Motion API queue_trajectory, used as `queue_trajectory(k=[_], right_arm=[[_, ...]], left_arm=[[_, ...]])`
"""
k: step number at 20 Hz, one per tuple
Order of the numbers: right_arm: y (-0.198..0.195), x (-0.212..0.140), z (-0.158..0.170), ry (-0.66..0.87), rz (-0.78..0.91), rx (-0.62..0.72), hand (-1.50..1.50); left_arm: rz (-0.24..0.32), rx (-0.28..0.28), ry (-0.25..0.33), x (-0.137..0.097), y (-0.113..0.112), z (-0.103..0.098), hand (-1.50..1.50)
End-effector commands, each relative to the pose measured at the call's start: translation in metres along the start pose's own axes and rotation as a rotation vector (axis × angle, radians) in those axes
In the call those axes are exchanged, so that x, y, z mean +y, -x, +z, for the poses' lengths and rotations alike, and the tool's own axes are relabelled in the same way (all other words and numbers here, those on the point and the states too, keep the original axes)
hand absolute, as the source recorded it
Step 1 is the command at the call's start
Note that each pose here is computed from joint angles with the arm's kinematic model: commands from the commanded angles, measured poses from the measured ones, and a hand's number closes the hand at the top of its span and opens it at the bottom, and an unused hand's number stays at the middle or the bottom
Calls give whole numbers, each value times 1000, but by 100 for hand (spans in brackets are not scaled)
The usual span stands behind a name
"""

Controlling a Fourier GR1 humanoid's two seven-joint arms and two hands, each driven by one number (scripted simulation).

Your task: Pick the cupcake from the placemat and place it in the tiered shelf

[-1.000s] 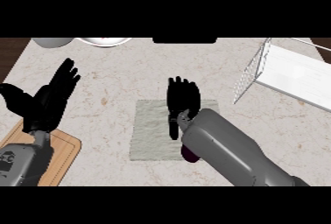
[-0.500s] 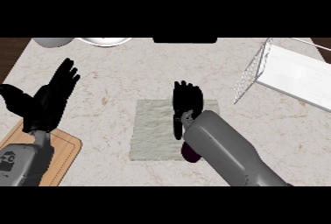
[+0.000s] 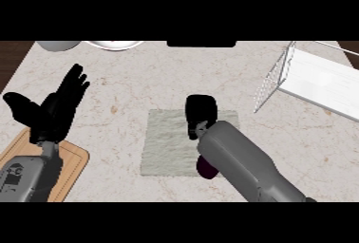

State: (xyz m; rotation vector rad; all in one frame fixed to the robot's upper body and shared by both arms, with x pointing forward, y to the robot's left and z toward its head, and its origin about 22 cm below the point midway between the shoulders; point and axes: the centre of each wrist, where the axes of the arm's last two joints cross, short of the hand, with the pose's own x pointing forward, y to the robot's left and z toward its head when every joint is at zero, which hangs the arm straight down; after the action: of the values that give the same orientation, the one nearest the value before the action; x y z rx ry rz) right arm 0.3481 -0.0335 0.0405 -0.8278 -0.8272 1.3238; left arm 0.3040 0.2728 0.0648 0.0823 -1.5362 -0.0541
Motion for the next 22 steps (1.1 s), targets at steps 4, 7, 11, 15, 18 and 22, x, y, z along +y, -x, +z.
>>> queue_trajectory(k=[4,7,11,15,18,22], right_arm=[[4,12,-9,120,22,-56,150],[15,41,21,113,-9,-211,150],[-15,81,77,-14,111,-696,150],[4,98,112,-32,85,-914,150],[17,87,139,-13,-116,-1040,150],[53,51,163,144,-297,-1124,150]], left_arm=[[-16,1,11,19,1,6,0],[4,15,-18,-3,7,17,0],[10,59,-45,15,7,7,0],[4,47,-84,23,9,13,0],[5,66,-113,26,14,14,0],[-5,70,-134,37,18,20,0]])
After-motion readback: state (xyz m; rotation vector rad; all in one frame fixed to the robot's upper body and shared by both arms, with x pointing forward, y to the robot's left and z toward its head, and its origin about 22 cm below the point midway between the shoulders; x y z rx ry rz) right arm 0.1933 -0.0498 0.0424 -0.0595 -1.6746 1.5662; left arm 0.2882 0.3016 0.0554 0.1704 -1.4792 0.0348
